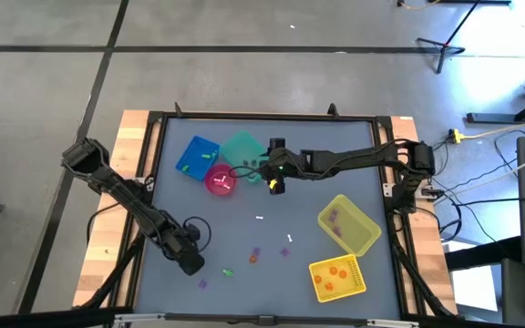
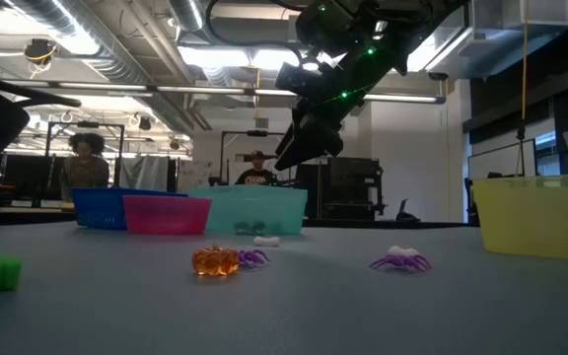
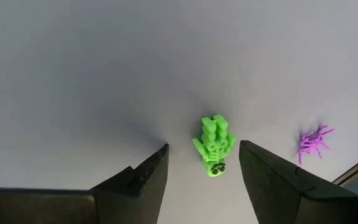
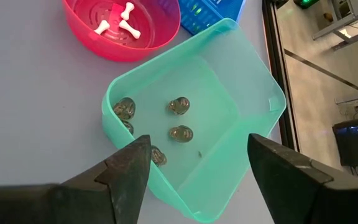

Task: Sort Halloween decoration
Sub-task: Put the green skeleton toy into the blue bin

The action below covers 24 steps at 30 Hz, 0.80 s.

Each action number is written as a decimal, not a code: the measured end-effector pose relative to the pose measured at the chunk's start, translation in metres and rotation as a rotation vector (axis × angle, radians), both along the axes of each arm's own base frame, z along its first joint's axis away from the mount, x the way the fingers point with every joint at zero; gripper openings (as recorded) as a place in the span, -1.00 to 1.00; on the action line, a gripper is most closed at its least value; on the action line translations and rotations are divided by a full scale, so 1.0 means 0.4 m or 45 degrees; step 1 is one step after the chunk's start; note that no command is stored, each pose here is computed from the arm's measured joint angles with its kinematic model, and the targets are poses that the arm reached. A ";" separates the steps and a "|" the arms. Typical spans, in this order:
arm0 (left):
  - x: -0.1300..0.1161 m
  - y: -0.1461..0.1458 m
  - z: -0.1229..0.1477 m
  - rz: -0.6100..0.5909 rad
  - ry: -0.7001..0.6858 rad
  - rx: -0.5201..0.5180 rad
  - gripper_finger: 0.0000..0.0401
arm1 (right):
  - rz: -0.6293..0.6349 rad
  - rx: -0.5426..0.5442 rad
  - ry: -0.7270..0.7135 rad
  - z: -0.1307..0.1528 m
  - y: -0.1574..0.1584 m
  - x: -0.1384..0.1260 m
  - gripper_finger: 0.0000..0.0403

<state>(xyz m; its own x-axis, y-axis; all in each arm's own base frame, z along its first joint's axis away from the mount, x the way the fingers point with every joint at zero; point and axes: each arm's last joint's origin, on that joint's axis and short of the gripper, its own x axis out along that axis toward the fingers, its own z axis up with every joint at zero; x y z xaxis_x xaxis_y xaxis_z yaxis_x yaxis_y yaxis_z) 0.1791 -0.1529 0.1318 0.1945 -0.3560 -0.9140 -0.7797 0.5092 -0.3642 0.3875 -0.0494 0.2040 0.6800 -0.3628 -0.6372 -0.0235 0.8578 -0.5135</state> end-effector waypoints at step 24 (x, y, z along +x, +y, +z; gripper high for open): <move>0.013 -0.011 0.014 -0.058 -0.076 0.002 -0.10 | -0.003 0.003 -0.001 0.000 0.000 0.000 0.32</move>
